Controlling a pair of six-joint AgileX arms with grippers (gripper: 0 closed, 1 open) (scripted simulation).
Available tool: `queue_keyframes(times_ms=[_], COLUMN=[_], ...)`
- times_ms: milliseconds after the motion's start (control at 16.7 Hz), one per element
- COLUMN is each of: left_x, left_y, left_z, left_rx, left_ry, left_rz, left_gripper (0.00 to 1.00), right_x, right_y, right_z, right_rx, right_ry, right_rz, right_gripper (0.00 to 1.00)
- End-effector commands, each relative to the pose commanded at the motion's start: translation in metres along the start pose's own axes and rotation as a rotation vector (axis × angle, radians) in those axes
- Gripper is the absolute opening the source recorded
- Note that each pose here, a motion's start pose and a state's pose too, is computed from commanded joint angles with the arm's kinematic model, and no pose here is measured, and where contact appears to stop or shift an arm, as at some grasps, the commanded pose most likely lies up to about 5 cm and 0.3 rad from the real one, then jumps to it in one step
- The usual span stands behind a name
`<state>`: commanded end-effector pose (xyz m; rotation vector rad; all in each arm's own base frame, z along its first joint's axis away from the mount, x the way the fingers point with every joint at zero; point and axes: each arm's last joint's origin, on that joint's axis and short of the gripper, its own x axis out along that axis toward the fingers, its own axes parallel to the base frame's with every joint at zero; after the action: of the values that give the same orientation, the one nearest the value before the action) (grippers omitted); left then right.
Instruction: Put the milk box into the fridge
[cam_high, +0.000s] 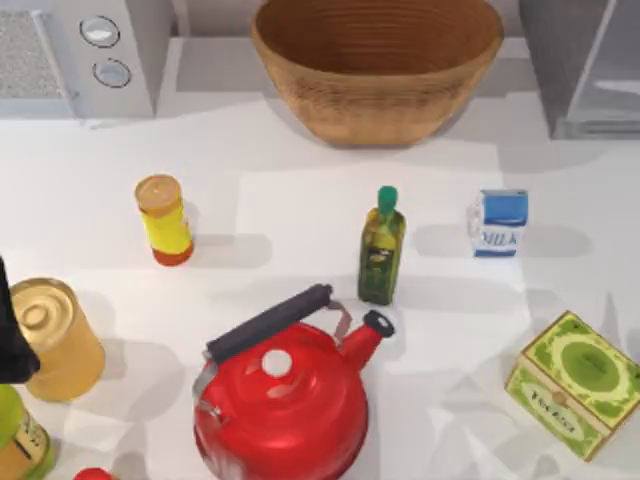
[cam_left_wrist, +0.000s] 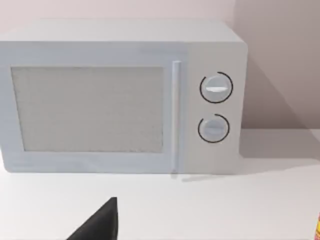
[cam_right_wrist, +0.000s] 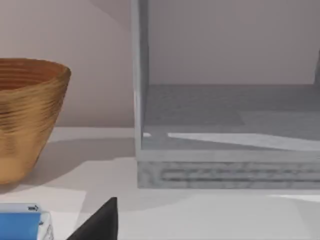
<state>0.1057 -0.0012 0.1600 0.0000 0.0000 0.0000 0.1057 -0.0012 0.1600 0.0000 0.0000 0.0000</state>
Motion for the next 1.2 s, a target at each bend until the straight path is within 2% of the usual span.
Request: queue_keyframes(times_ms=[240,540,900,1200], left_x=[0.0,0.0,0.0,0.0], left_y=[0.0,0.0,0.0,0.0], left_z=[0.0,0.0,0.0,0.0], left_rx=[0.0,0.0,0.0,0.0], left_ry=[0.0,0.0,0.0,0.0], left_rz=[0.0,0.0,0.0,0.0], left_gripper=[1.0,1.0,1.0,1.0], right_x=[0.001,0.018,0.079,0.137], right_y=[0.001,0.01,0.044,0.095], right_z=[0.004,0.026,0.036,0.0], right_rx=[0.007,0.048,0.081,0.057], right_ry=[0.002,0.055,0.231,0.385], right_rz=[0.001,0.009,0.012,0.003], right_gripper=[1.0,1.0,1.0,1.0])
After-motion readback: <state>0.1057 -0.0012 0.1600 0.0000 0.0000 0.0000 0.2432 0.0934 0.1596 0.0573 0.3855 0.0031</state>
